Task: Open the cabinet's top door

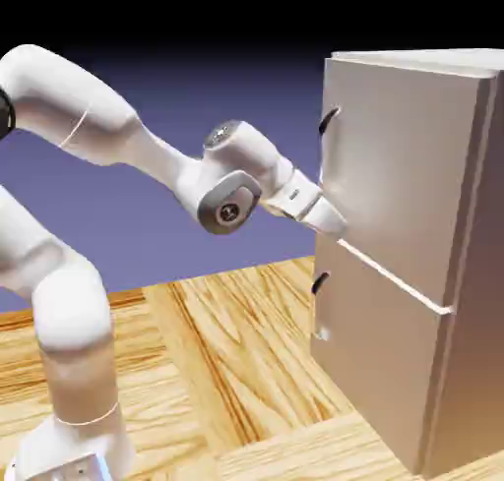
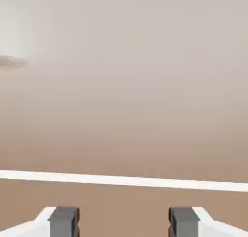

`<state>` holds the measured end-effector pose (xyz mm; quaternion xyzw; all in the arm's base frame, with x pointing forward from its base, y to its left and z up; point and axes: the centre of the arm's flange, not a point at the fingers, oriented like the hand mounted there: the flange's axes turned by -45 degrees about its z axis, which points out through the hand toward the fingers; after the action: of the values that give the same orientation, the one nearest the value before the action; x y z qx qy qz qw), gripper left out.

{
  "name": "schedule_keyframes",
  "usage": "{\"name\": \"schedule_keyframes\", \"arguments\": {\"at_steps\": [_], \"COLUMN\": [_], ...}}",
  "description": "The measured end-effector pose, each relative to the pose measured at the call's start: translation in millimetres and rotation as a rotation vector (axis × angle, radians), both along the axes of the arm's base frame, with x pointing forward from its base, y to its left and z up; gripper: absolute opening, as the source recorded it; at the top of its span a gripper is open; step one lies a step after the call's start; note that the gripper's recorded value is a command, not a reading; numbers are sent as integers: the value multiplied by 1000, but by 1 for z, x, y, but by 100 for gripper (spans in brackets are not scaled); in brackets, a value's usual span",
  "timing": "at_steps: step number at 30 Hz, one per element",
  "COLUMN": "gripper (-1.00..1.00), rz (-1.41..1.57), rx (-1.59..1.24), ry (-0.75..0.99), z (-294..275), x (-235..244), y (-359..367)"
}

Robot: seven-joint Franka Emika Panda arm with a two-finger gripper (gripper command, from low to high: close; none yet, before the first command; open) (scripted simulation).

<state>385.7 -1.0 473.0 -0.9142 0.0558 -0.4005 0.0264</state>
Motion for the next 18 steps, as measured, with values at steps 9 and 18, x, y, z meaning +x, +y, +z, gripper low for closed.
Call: {"name": "schedule_keyframes", "arguments": {"at_steps": [9, 18], "gripper": [0, 0], "rz": [-374, -677], "rx": [433, 890], "ry": [-100, -197], "z": [42, 70], "x": [-18, -40], "y": [-12, -11]}}
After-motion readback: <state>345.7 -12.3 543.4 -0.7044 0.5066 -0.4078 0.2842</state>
